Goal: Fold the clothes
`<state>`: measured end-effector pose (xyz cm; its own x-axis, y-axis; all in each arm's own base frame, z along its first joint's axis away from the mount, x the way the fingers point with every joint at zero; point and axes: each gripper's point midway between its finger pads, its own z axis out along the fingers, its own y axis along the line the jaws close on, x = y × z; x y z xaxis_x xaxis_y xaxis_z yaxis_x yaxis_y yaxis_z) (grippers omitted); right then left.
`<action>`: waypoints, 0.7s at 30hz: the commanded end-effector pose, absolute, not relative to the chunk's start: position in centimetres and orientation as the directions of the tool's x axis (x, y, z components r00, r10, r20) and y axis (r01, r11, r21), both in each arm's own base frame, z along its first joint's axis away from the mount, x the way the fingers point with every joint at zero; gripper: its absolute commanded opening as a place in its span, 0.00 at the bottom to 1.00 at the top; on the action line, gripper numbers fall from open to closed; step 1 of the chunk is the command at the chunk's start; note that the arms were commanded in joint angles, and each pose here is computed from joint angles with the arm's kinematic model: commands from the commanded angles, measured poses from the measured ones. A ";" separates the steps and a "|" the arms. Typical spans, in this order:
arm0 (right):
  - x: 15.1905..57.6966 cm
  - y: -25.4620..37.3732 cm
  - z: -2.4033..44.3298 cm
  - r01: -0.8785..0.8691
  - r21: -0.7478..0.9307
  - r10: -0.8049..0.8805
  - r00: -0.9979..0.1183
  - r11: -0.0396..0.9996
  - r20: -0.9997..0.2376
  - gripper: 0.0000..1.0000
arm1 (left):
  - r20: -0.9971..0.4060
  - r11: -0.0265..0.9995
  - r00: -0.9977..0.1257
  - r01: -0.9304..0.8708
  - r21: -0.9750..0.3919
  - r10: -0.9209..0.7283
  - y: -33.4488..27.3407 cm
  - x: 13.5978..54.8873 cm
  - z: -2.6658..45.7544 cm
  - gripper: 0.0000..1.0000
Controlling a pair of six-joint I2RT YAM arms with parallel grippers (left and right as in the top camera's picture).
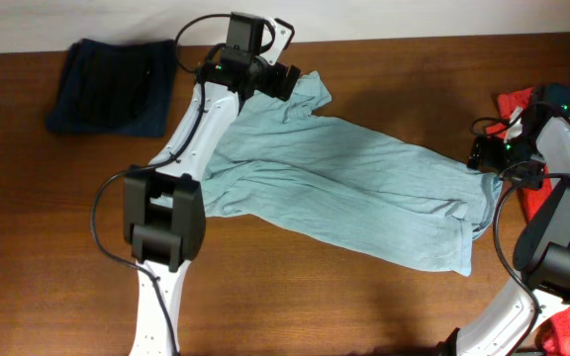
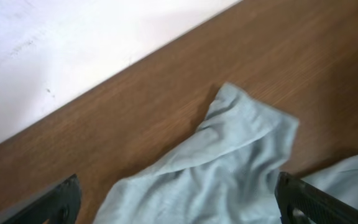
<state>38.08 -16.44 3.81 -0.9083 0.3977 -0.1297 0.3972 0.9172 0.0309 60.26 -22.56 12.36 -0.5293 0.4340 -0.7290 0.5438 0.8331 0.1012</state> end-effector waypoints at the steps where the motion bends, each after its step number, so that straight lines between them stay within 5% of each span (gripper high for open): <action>1: 38.1 -16.2 3.5 0.392 0.040 0.394 -0.911 0.919 -0.122 0.99 | -0.668 0.782 -0.497 0.586 0.213 0.554 -21.3 60.9 8.9 0.99; 7: 38.1 -16.2 3.5 0.392 0.040 0.394 -0.911 0.919 -0.121 0.99 | -0.616 0.802 -0.539 0.519 0.295 0.575 -19.0 61.3 8.3 0.99; 21: 38.1 -16.2 3.5 0.392 0.040 0.394 -0.911 0.919 -0.121 0.99 | -0.493 0.599 -0.374 0.661 0.453 0.786 -18.9 62.0 4.5 0.96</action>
<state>38.05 -16.43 3.81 -0.9087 0.3971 -0.1286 0.3965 0.9175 0.0308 61.63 -19.48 5.25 -0.4145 0.7406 -0.5289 0.6397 0.6505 0.4095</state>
